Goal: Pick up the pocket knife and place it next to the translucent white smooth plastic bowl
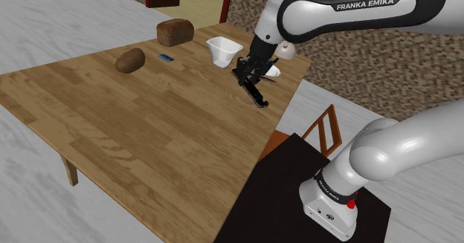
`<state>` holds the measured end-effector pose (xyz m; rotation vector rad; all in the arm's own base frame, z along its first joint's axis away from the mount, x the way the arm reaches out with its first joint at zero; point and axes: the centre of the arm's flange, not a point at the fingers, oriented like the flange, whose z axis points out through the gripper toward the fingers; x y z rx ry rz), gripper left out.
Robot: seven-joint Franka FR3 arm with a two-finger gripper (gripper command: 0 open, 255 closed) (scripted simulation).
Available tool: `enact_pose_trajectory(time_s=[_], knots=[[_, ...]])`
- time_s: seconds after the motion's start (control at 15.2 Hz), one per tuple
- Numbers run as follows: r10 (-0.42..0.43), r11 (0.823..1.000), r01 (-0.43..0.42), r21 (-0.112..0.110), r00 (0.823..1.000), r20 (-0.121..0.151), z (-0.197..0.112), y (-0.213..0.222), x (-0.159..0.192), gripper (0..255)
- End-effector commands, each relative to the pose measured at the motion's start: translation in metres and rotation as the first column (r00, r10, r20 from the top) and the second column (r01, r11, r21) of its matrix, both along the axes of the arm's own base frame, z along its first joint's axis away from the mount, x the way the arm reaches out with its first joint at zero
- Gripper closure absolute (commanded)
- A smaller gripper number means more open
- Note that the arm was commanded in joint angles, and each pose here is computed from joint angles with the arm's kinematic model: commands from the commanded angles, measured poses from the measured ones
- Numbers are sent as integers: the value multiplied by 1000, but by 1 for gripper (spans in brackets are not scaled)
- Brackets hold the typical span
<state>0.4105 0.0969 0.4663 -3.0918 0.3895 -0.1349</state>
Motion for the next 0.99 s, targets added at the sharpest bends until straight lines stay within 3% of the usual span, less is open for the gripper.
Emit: enact_pose_trajectory(time_s=[0.0, 0.92], knots=[[0, 1000, 0, 0, 1000, 0, 2, -17, 17, 255], [0, 1000, 0, 0, 1000, 0, 2, -146, 149, 255]])
